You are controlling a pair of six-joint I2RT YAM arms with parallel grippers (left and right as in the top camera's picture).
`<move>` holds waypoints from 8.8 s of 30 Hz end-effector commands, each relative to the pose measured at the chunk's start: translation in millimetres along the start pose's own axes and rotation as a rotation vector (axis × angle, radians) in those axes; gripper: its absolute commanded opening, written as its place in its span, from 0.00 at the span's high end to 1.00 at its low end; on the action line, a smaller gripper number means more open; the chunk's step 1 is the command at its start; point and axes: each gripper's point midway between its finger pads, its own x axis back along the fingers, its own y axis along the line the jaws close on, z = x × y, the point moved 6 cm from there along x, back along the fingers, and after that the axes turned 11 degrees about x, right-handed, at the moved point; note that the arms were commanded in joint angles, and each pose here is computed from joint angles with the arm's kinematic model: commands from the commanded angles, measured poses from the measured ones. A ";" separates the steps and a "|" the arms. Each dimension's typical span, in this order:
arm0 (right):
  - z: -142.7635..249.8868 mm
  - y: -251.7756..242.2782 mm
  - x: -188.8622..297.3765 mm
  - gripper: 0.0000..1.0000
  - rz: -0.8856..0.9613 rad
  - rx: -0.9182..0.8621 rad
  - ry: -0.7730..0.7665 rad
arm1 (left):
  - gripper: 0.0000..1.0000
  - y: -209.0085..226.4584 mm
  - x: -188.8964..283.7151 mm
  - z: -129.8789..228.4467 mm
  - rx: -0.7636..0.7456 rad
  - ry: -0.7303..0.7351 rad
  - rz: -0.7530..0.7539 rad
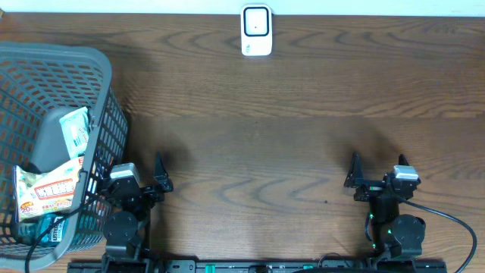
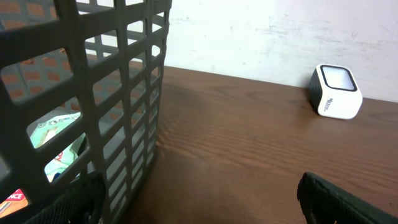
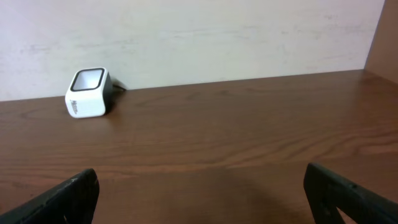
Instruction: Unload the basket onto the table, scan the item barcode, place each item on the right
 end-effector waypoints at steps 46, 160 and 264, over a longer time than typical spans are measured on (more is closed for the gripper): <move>1.0 1.7 0.1 0.01 -0.011 0.017 0.003 | 0.02 5.7 -2.0 11.4 -0.019 0.028 -0.025; 1.1 1.7 0.0 0.01 -0.011 0.017 0.003 | 0.02 -103.6 -24.8 -193.0 0.077 0.597 0.045; 1.1 1.7 0.0 0.01 -0.011 0.017 0.003 | 0.93 199.7 -56.2 16.6 1.037 0.852 -1.307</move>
